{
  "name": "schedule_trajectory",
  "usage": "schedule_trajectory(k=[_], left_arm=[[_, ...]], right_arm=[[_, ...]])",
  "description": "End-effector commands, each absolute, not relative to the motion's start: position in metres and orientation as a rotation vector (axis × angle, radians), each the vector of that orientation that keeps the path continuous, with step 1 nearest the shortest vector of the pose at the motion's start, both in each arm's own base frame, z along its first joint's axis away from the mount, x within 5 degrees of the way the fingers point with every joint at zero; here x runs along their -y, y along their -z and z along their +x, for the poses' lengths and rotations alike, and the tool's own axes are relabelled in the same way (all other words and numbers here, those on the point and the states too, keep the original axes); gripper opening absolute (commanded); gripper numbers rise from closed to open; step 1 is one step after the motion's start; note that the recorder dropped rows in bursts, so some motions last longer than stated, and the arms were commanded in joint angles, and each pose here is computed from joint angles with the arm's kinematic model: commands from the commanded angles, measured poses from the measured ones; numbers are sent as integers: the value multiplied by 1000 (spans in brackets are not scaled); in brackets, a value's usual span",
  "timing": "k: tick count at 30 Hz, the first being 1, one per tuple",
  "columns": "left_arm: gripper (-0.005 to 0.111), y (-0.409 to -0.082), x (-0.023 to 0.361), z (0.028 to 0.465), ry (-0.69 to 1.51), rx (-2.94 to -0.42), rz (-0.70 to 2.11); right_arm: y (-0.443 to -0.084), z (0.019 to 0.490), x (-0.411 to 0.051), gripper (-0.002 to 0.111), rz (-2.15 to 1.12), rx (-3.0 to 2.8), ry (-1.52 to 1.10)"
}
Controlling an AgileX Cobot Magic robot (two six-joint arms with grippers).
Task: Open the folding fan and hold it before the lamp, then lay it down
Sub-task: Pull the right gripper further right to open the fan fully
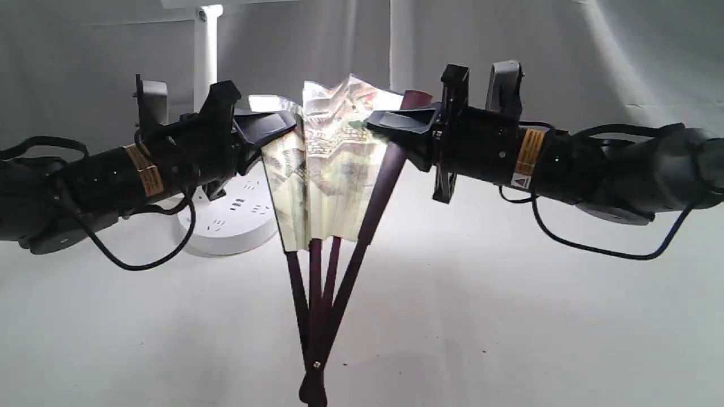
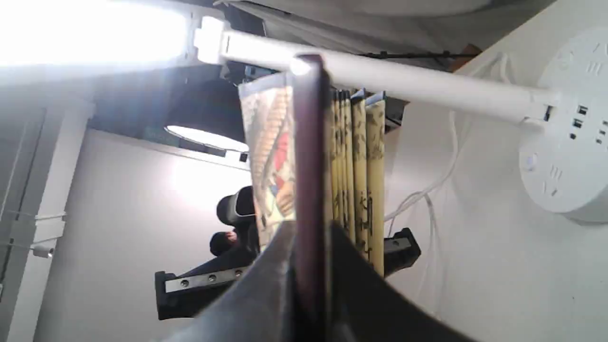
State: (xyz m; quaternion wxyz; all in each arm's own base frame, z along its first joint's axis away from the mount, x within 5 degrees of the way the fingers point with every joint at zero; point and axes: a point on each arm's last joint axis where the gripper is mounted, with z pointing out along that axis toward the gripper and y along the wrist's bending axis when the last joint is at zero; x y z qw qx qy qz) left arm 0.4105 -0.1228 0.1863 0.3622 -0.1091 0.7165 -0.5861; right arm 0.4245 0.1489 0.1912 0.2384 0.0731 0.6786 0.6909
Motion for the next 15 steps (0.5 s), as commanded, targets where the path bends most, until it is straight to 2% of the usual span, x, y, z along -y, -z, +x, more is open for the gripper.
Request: schedule_trajectory(k=[1, 15], left_arm=[[0, -186, 120, 413, 1460, -1849, -302], [0, -185, 118, 415, 1455, -1857, -358]], right_arm=[[-201, 429, -143, 0, 286, -1770, -1935], [-200, 440, -109, 0, 383, -1727, -1869]])
